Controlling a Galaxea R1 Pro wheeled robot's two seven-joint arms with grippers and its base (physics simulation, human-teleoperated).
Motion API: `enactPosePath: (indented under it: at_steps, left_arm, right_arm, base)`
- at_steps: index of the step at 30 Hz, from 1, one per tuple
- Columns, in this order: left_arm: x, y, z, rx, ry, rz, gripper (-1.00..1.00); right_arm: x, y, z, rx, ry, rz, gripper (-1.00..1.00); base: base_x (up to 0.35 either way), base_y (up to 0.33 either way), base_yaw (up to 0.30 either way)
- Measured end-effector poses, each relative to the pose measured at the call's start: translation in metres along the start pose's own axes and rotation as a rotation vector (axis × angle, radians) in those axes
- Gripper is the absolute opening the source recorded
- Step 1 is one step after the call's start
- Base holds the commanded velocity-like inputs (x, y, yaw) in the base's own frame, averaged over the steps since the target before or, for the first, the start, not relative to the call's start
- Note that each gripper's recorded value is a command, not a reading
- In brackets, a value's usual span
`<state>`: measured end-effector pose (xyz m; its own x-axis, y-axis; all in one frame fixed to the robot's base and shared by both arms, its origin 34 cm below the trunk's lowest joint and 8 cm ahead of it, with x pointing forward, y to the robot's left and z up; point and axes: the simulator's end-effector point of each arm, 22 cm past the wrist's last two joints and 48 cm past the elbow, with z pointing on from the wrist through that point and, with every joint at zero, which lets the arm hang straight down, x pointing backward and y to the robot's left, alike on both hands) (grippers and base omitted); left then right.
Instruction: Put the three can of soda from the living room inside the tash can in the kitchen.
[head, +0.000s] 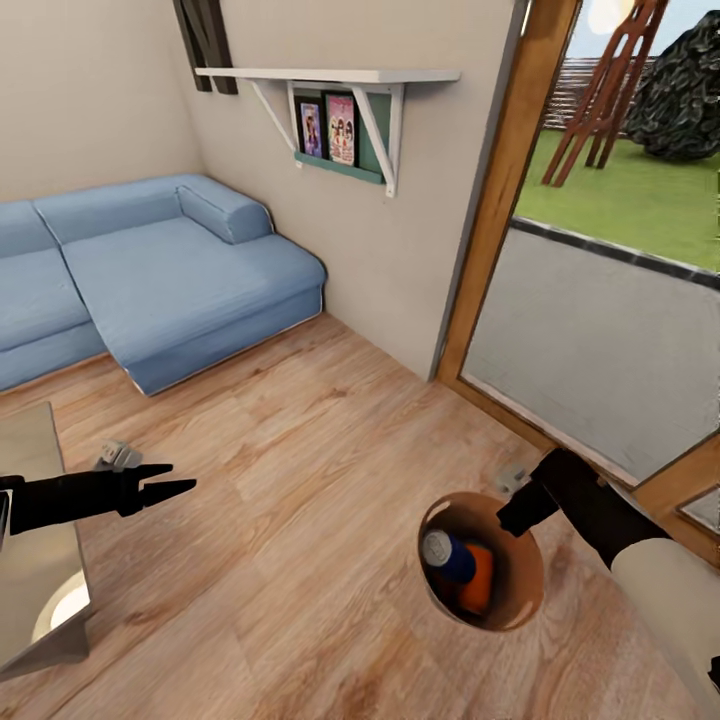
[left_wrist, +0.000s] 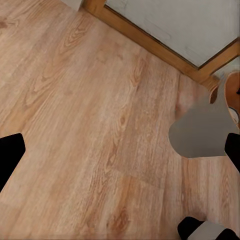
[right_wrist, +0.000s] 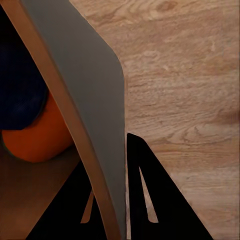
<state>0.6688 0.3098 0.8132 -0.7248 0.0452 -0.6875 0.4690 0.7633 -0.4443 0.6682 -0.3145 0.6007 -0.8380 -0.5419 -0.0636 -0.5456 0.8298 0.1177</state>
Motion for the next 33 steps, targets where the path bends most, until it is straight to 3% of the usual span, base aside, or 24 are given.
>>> enactPosePath:
  at_steps: [3, 5, 11, 23, 33]
  left_arm:
    - [0.0, 0.0, 0.0, 0.0, 0.0, 0.0, 1.0]
    - [0.0, 0.0, 0.0, 0.0, 0.0, 0.0, 1.0]
    - [0.001, 0.0, 0.0, 0.0, 0.0, -0.001, 1.0]
    - [0.01, 0.02, 0.0, -0.093, 0.014, -0.013, 1.0]
    - [0.017, 0.024, 0.008, -0.102, 0.012, -0.021, 1.0]
  right_arm:
    - [0.016, 0.0, 0.003, -0.021, 0.011, 0.016, -1.0]
    - [0.024, -0.011, 0.001, 0.008, 0.02, -0.005, -1.0]
    - [0.046, -0.036, -0.009, 0.034, 0.037, 0.022, -1.0]
    - [0.05, -0.041, -0.011, 0.037, 0.036, 0.031, -1.0]
    - [0.049, -0.039, -0.004, 0.027, 0.029, 0.041, -1.0]
  base:
    - [-0.013, 0.002, -0.041]
    - [-0.006, 0.001, -0.018]
    - [-0.001, 0.0, -0.004]
    - [0.0, 0.0, 0.0]
    - [0.0, 0.0, 0.0]
